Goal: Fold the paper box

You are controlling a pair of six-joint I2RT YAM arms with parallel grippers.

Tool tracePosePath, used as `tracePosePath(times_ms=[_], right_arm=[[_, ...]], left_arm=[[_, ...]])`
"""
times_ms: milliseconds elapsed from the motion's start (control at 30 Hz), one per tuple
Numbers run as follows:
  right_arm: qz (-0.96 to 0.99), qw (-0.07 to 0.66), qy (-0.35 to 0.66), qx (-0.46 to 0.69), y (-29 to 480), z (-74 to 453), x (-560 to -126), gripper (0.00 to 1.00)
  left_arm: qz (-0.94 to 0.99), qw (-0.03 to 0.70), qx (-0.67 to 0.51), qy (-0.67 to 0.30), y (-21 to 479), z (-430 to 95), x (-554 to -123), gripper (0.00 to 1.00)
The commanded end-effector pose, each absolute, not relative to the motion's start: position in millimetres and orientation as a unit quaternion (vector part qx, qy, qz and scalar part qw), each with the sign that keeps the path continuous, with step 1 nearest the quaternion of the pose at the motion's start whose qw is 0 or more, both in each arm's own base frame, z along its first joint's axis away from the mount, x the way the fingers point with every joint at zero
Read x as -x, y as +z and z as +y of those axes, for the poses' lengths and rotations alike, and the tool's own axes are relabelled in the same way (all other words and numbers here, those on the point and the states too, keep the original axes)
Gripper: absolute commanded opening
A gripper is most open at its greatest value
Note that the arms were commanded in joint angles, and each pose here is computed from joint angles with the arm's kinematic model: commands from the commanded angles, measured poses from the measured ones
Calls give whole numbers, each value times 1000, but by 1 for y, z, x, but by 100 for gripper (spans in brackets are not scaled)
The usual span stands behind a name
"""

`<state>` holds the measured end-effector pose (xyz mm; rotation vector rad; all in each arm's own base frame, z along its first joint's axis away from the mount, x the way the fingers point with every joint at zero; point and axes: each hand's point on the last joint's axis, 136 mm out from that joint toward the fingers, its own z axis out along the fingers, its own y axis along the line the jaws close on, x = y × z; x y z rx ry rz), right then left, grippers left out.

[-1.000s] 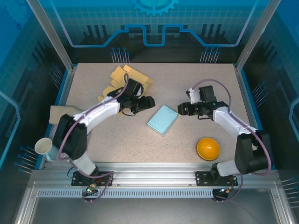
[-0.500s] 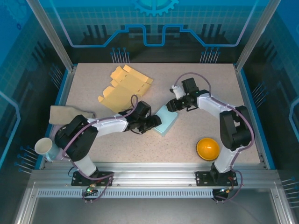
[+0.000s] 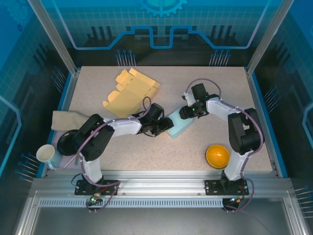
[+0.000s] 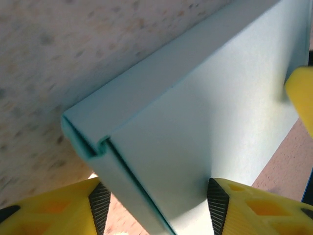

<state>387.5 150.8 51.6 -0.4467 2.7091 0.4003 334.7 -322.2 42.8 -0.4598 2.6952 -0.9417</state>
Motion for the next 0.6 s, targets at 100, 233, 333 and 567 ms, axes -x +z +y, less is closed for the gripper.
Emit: tracePosePath(times_ms=[100, 233, 333, 567], right_arm=[[979, 158, 120, 44, 47, 100, -385, 48], [978, 171, 120, -6, 51, 78, -398, 47], [976, 176, 124, -39, 50, 64, -408, 47], [965, 197, 143, -96, 52, 36, -442, 46]], left_arm=[[930, 147, 124, -314, 45, -348, -378, 56], [929, 144, 105, -324, 44, -372, -404, 56], [927, 143, 85, -336, 46, -393, -424, 54], [924, 147, 51, -348, 39, -430, -462, 54]])
